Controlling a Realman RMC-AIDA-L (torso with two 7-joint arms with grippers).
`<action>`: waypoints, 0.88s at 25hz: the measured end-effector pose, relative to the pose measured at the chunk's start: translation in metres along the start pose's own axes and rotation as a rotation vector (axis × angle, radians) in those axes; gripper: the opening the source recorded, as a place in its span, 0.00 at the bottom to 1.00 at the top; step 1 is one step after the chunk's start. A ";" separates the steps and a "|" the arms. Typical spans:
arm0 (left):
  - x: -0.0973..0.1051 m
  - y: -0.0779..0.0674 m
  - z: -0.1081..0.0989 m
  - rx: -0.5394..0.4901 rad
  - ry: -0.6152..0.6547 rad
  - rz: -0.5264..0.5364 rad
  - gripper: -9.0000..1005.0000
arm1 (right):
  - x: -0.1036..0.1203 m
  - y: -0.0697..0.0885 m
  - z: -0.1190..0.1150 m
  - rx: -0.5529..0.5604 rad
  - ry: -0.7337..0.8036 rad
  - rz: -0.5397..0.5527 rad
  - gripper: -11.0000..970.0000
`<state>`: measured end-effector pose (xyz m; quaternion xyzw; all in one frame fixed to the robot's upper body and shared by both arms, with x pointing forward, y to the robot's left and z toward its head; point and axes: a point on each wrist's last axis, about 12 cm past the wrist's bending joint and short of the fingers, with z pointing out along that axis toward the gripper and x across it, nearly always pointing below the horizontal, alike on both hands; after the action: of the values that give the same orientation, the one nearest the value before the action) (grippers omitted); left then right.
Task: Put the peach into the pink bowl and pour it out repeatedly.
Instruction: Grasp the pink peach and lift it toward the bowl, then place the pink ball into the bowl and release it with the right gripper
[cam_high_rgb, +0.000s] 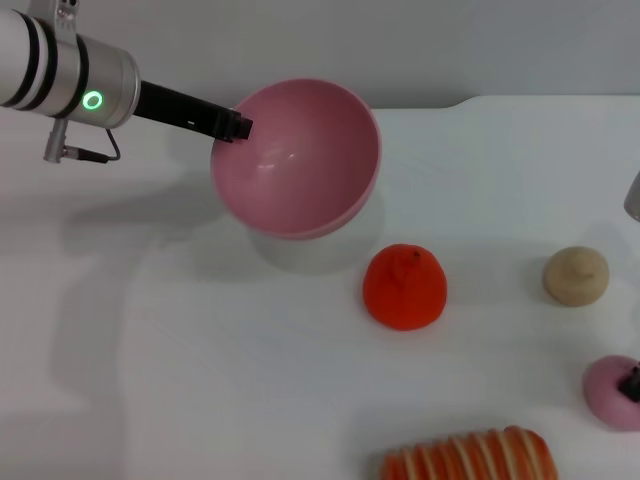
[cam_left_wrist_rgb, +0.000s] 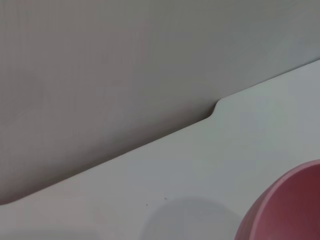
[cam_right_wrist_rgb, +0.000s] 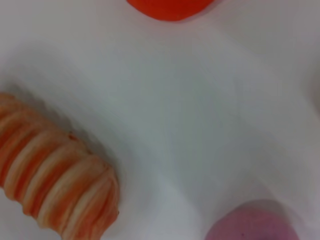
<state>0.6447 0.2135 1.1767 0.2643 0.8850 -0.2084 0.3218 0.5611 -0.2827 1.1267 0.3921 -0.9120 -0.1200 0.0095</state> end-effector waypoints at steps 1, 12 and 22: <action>0.000 0.000 0.000 0.000 0.001 0.000 0.06 | 0.000 0.000 0.000 0.002 -0.003 0.000 0.11; 0.003 0.000 0.000 0.006 0.011 -0.004 0.06 | -0.006 0.004 -0.059 0.058 -0.295 -0.012 0.04; 0.004 -0.006 0.002 0.036 0.047 0.009 0.06 | -0.047 0.041 -0.151 0.168 -0.735 -0.258 0.04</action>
<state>0.6392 0.2089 1.1740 0.2787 0.8872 -0.2164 0.2973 0.5810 -0.2541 1.2865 0.4336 -0.8047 -0.1777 -0.3646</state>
